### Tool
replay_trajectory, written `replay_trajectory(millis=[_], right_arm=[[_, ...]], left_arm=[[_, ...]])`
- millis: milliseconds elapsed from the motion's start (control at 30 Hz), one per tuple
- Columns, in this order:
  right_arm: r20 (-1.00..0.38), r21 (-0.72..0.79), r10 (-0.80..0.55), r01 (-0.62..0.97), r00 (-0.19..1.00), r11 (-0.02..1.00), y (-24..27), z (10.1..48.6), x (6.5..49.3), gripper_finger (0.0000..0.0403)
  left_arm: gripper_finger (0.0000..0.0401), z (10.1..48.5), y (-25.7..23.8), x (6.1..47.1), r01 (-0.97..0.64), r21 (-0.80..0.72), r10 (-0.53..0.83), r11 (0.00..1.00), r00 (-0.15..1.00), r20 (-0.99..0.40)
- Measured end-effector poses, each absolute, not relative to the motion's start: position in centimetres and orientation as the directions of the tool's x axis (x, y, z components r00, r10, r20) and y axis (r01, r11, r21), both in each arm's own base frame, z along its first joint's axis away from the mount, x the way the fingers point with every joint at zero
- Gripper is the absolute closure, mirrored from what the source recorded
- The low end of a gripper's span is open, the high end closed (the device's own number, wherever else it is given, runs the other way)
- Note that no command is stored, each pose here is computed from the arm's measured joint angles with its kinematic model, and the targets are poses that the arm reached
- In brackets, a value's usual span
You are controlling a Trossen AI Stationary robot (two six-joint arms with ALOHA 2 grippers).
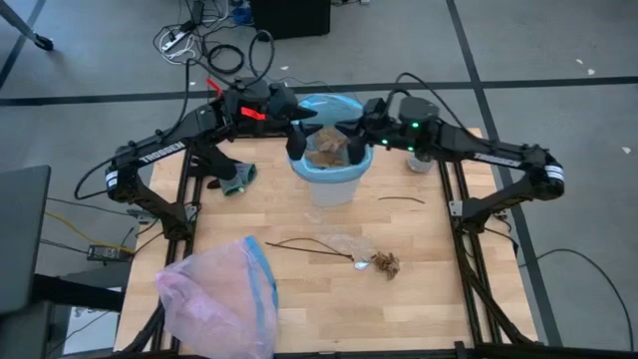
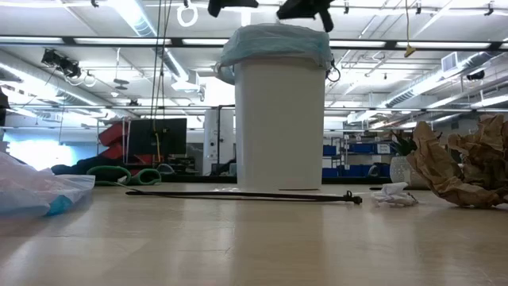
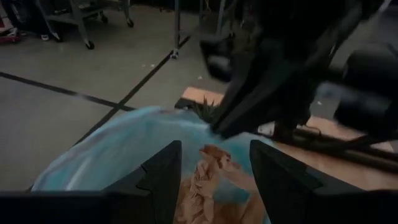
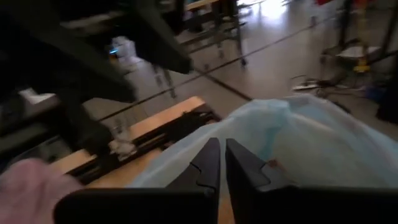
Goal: Place trash/remove bag and relplace
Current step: Put the cable tie into the trash bin
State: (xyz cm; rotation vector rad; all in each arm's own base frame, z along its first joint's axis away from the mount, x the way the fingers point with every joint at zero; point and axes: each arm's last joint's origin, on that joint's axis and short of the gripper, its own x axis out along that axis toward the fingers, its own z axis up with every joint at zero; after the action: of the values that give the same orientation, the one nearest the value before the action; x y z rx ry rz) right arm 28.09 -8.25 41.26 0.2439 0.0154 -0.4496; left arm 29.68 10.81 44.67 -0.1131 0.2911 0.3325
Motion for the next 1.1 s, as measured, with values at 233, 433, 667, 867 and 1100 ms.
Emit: replay_trajectory(millis=[233, 433, 667, 867, 1100], right_arm=[[-0.069, 0.278, -0.437, 0.438, 0.897, 0.855, -6.5, 43.6, 23.2, 0.0319], [-0.051, 0.330, -0.483, 0.471, 0.874, 0.818, -4.5, 45.4, 17.5, 0.0308], [-0.140, 0.412, -0.527, 0.533, 0.838, 0.739, -3.3, 45.1, 11.7, 0.0307], [-0.191, 0.457, -0.517, 0.542, 0.835, 0.706, -2.7, 44.5, 10.3, 0.0307], [-0.298, 0.437, -0.507, 0.588, 0.808, 0.680, -2.5, 43.4, 11.5, 0.0307]], left_arm=[[0.0204, 44.7, 9.8, 28.3, -0.225, -0.007, 0.207, 0.974, 0.905, -0.373], [0.0204, 43.2, 7.5, 25.7, -0.118, 0.014, 0.102, 0.993, 0.786, -0.610], [0.0204, 39.0, 4.5, 25.0, -0.073, -0.073, -0.019, 0.995, 0.570, -0.822], [0.0204, 32.6, 2.2, 25.7, -0.083, -0.074, -0.017, 0.994, 0.544, -0.839], [0.0204, 24.7, 0.4, 25.5, -0.095, -0.149, -0.052, 0.984, 0.651, -0.757]])
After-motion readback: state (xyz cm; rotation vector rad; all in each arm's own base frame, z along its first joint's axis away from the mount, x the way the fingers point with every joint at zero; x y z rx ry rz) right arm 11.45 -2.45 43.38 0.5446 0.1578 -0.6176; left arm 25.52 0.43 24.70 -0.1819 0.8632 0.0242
